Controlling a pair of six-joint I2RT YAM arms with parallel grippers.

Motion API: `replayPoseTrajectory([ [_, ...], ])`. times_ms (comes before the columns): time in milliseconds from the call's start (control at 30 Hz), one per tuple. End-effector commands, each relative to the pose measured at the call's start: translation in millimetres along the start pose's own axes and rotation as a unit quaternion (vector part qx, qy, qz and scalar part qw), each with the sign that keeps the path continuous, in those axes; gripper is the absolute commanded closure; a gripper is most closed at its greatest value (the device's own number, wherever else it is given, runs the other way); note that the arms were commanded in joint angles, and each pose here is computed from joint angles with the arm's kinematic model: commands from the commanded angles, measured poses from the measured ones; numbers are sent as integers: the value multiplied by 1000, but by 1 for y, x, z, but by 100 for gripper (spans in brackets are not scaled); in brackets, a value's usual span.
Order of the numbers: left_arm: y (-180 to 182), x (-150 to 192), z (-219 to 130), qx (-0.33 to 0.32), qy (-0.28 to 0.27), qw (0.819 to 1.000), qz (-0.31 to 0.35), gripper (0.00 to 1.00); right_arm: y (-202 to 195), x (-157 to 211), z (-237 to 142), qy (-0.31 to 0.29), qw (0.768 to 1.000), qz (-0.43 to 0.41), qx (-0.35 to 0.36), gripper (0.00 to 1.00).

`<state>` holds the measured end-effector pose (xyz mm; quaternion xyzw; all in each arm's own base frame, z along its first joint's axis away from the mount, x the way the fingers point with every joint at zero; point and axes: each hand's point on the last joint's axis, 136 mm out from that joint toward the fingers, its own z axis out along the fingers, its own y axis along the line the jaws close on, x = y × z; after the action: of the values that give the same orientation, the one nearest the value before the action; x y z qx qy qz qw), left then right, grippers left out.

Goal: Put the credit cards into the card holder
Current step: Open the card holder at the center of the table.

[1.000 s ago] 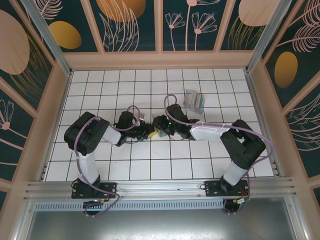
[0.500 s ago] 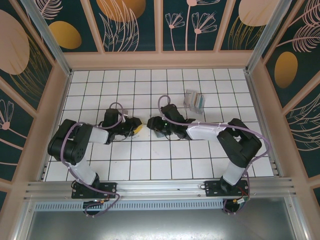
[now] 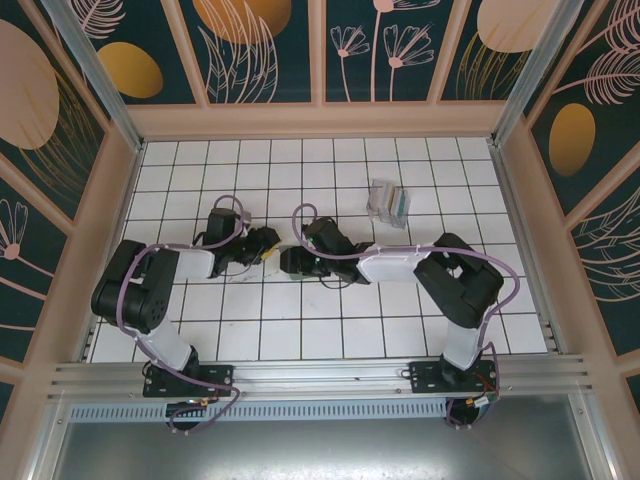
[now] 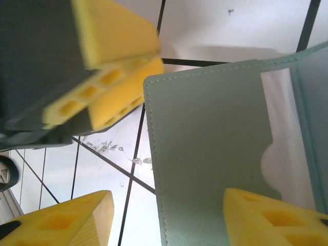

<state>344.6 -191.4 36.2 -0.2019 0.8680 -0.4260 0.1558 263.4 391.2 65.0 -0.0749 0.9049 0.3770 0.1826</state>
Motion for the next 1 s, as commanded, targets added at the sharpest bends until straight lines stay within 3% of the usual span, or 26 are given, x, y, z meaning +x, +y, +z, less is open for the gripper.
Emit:
replayPoseTrajectory([
  [0, 25, 7, 13, -64, 16, 997, 29, 59, 23, -27, -25, -42, 998, -36, -17, 39],
  [333, 34, 6, 21, -113, 18, 991, 65, 66, -25, -47, -58, -79, 993, -48, 73, 36],
  [533, 31, 7, 19, -114, 20, 990, 76, 62, -49, -41, -58, -53, 991, -59, 108, 35],
  [667, 15, -1, 7, -106, -3, 991, 84, 57, -46, -34, -56, -47, 994, -51, 85, 41],
  [800, -9, -13, -9, -99, -28, 990, 95, 53, -48, -28, -48, -33, 995, -52, 79, 56],
  [967, -35, -6, -14, -37, -23, 996, 81, 51, -43, -18, -28, -4, 997, -52, 59, 58],
])
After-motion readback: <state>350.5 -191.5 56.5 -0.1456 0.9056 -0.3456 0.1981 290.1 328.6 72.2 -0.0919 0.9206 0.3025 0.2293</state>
